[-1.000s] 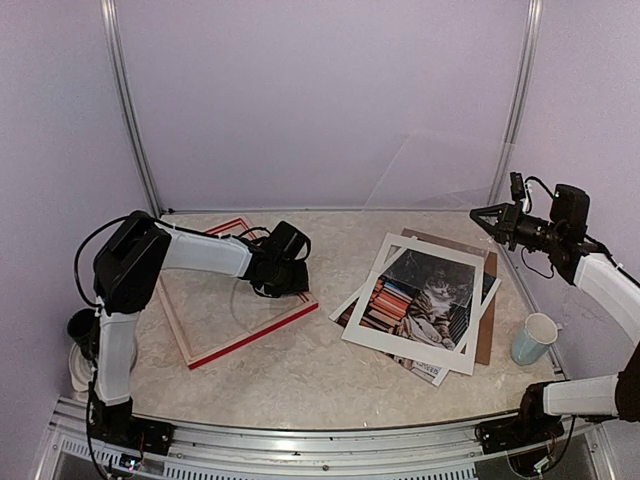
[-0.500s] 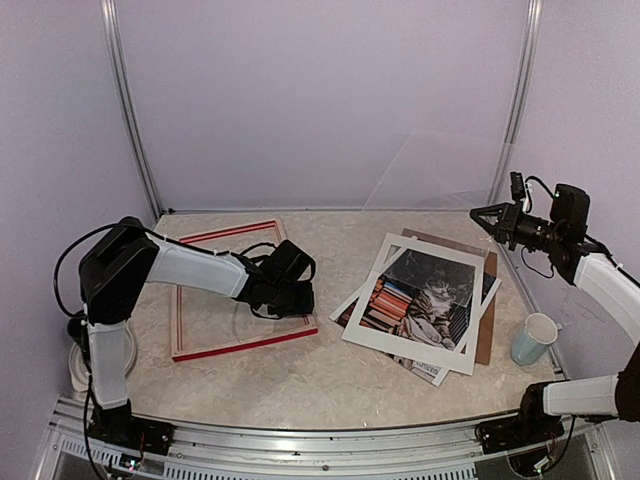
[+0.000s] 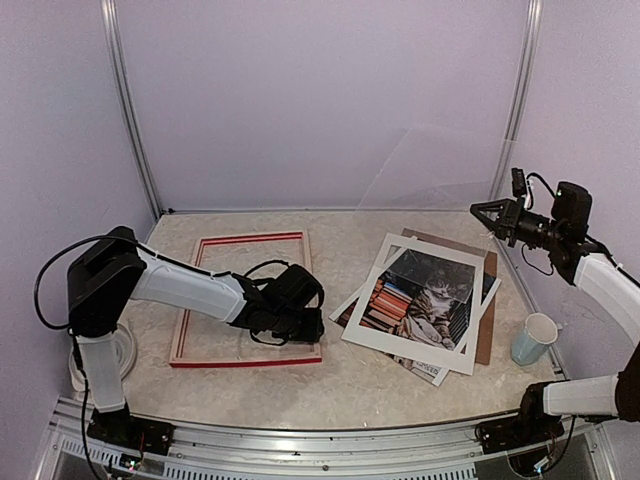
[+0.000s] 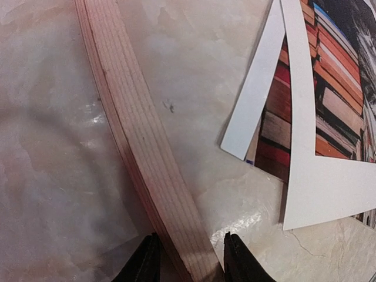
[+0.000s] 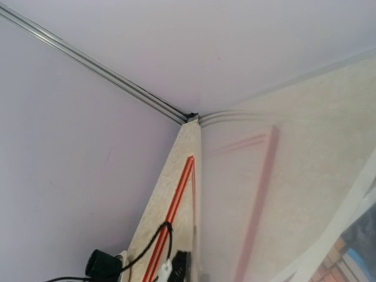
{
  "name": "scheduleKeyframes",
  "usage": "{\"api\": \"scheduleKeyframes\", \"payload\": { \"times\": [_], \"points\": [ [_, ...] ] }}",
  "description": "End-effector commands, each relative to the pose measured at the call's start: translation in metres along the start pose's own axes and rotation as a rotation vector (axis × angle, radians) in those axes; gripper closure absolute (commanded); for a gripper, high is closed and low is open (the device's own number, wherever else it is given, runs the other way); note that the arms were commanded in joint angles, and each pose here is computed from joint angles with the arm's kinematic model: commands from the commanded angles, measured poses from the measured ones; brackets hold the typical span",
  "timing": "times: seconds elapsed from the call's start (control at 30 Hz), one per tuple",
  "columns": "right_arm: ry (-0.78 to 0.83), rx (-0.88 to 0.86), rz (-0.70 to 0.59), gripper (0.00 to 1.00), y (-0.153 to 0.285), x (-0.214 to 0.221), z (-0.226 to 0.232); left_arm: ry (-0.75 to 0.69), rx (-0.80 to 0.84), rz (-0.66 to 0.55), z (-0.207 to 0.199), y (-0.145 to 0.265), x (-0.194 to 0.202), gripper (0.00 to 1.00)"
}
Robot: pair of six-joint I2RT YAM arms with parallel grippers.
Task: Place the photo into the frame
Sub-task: Move the frame body to the center of the board, then place the glass panel at the frame body.
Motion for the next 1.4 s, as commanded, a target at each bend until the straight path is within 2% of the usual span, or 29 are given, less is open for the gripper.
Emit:
{"api": "scheduleKeyframes", "payload": {
  "times": [0.0,0.53,0.87,1.1,1.27,1.37],
  "points": [
    [0.037,-0.063,-0.008,1.00,0.003,-0.004,0.011,-0.072,0.010,0.126,-0.008,-0.003,0.041,0.63],
    [-0.004,-0.102,0.039,1.00,-0.014,0.005,0.009,-0.182,0.050,0.139,-0.033,0.006,0.057,0.64],
    [-0.006,-0.125,0.101,1.00,-0.044,0.015,0.016,-0.176,-0.048,0.062,-0.021,0.033,0.036,0.43],
    [-0.014,-0.149,0.188,1.00,-0.077,0.032,0.020,-0.137,-0.076,-0.045,-0.010,0.076,0.010,0.35],
    [-0.030,-0.163,0.208,1.00,-0.092,0.035,0.018,-0.061,-0.079,-0.105,0.023,0.106,-0.003,0.30],
    [-0.041,-0.177,0.213,1.00,-0.099,0.034,0.018,-0.002,-0.090,-0.138,0.050,0.122,-0.006,0.23]
  ]
}}
Point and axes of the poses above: each gripper's point midway between its finger pads, its own y axis back along the fingers, its own z axis along the line the jaws close on, x = y × z, the point moved 5 cm from there along y, back along the fingers, and after that the axes turned 9 degrees about -y, right-handed, at the moved point
